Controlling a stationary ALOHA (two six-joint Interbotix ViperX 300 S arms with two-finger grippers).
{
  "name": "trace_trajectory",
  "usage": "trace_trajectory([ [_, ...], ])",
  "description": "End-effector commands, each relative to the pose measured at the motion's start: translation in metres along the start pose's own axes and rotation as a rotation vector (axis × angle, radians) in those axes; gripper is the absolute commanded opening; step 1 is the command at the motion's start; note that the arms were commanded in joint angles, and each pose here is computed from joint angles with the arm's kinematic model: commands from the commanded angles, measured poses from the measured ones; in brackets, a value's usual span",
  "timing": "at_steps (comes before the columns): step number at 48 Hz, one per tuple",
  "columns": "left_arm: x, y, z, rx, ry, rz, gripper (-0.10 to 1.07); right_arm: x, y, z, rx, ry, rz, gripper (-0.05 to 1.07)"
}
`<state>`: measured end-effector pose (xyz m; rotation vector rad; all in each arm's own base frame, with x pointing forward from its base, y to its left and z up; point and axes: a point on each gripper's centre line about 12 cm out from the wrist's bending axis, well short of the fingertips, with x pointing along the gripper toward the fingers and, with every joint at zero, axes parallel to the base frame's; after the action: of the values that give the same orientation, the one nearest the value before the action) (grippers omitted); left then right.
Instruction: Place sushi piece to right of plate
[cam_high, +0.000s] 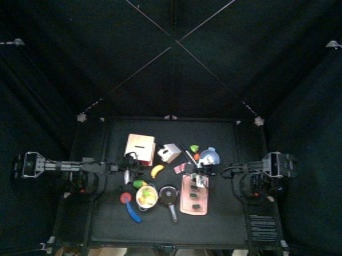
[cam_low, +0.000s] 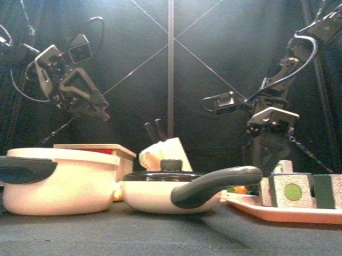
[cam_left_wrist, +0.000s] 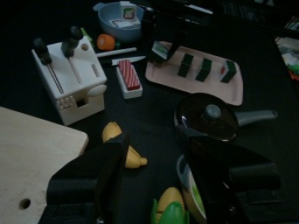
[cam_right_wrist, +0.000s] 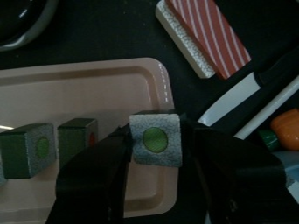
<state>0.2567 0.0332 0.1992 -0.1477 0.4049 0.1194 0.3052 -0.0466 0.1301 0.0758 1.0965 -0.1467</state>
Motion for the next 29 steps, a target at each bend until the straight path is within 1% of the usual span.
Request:
trace_trajectory([
  [1, 0.001, -0.001, 0.006, 0.003, -0.019, -0.006, 0.85, -0.019, 0.0, 0.014, 0.01, -0.07, 0.004, 0.7],
  [7, 0.001, -0.001, 0.007, 0.001, -0.022, -0.006, 0.85, -0.039, 0.003, 0.015, 0.036, -0.097, 0.022, 0.7],
  [11, 0.001, -0.001, 0.008, -0.005, -0.026, -0.004, 0.85, -0.055, 0.009, 0.012, 0.057, -0.116, 0.048, 0.7],
  [14, 0.001, -0.001, 0.008, -0.014, -0.026, -0.003, 0.85, -0.068, 0.016, 0.004, 0.073, -0.122, 0.079, 0.7],
  [18, 0.001, -0.001, 0.007, -0.011, -0.023, -0.002, 0.85, -0.078, 0.022, -0.01, 0.1, -0.102, 0.115, 0.7],
  [24, 0.001, -0.001, 0.007, -0.011, -0.023, -0.003, 0.85, -0.081, 0.029, -0.035, 0.137, -0.051, 0.159, 0.7],
  [29, 0.001, -0.001, 0.007, -0.01, -0.024, -0.005, 0.85, -0.073, 0.029, -0.053, 0.148, -0.008, 0.158, 0.7],
])
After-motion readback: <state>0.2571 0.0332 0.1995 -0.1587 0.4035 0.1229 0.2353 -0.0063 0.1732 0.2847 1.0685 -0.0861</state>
